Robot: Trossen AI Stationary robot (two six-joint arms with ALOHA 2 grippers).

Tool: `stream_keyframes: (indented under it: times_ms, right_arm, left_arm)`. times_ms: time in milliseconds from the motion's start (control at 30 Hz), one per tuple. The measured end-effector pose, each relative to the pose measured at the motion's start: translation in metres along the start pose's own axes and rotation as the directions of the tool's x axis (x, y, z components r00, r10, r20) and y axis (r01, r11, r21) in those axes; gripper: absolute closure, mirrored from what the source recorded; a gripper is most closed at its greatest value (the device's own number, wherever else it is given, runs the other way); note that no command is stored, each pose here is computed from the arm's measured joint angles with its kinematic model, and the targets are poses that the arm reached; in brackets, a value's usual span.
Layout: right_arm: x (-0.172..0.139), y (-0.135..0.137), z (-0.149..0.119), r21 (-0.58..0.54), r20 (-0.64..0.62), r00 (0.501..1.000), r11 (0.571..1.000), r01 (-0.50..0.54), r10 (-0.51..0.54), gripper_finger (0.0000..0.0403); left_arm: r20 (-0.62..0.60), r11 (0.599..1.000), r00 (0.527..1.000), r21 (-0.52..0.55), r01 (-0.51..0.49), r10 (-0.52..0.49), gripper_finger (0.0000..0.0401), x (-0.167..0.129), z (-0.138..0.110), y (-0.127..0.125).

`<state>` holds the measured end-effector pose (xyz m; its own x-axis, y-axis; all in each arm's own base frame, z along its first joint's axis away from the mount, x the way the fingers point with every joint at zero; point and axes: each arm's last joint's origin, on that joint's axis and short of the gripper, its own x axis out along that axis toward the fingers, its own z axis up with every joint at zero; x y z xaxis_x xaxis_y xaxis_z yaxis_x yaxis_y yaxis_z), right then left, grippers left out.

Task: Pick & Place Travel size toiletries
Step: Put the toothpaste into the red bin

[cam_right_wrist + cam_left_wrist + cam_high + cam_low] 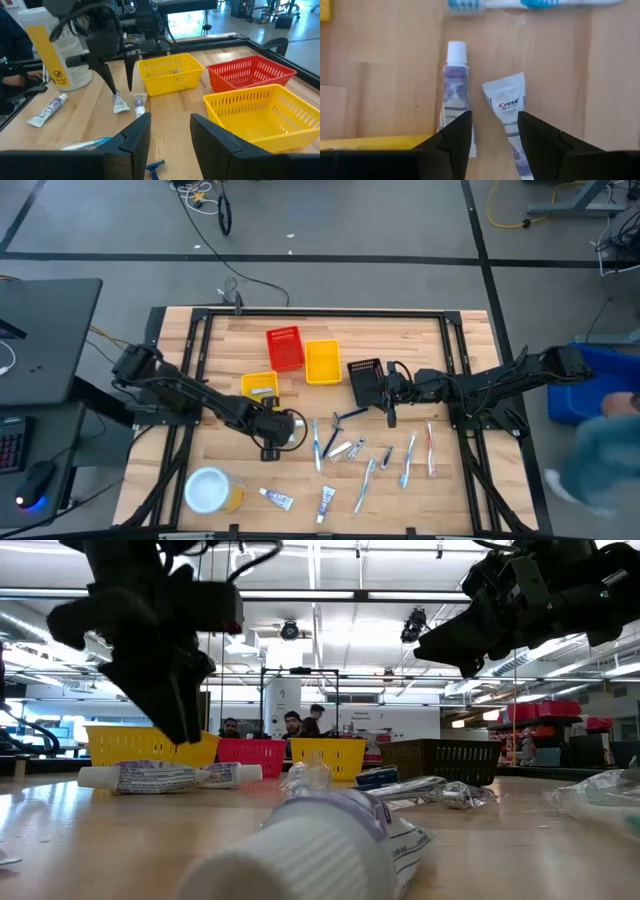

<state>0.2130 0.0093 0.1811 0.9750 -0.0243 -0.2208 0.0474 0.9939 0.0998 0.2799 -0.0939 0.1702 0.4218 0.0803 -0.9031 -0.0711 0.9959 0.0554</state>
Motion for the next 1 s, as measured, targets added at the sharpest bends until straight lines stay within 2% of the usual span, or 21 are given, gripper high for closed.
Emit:
stream_keyframes:
  times_ms: [200, 533, 767, 933, 1000]
  right_arm:
    - [0.0, 0.0, 0.0, -0.004, 0.0, 1.0, 1.0, 0.0, 0.0, 0.0246]
    - [0.0, 0.0, 0.0, -0.004, 0.0, 1.0, 1.0, 0.0, 0.0, 0.0246]
    - [0.0, 0.0, 0.0, -0.004, 0.0, 1.0, 1.0, 0.0, 0.0, 0.0258]
    - [0.0, 0.0, 0.0, -0.004, -0.001, 1.0, 1.0, 0.0, 0.0, 0.0256]
    - [0.0, 0.0, 0.0, -0.004, -0.001, 1.0, 1.0, 0.0, 0.0, 0.0252]
  left_arm:
    - [-0.02, 0.999, 0.999, 0.024, 0.036, -0.035, 0.0232, 0.015, 0.0, -0.005]
    - [0.002, 0.996, 0.996, 0.028, 0.086, -0.086, 0.0232, 0.013, 0.006, -0.009]
    - [-0.006, 0.996, 0.997, 0.052, 0.073, -0.073, 0.0232, 0.012, 0.002, -0.015]
    - [-0.049, 0.995, 0.997, 0.082, 0.065, -0.061, 0.0232, 0.023, -0.004, -0.022]
    - [-0.071, 0.995, 0.997, 0.099, 0.03, -0.023, 0.0232, 0.029, -0.007, -0.022]
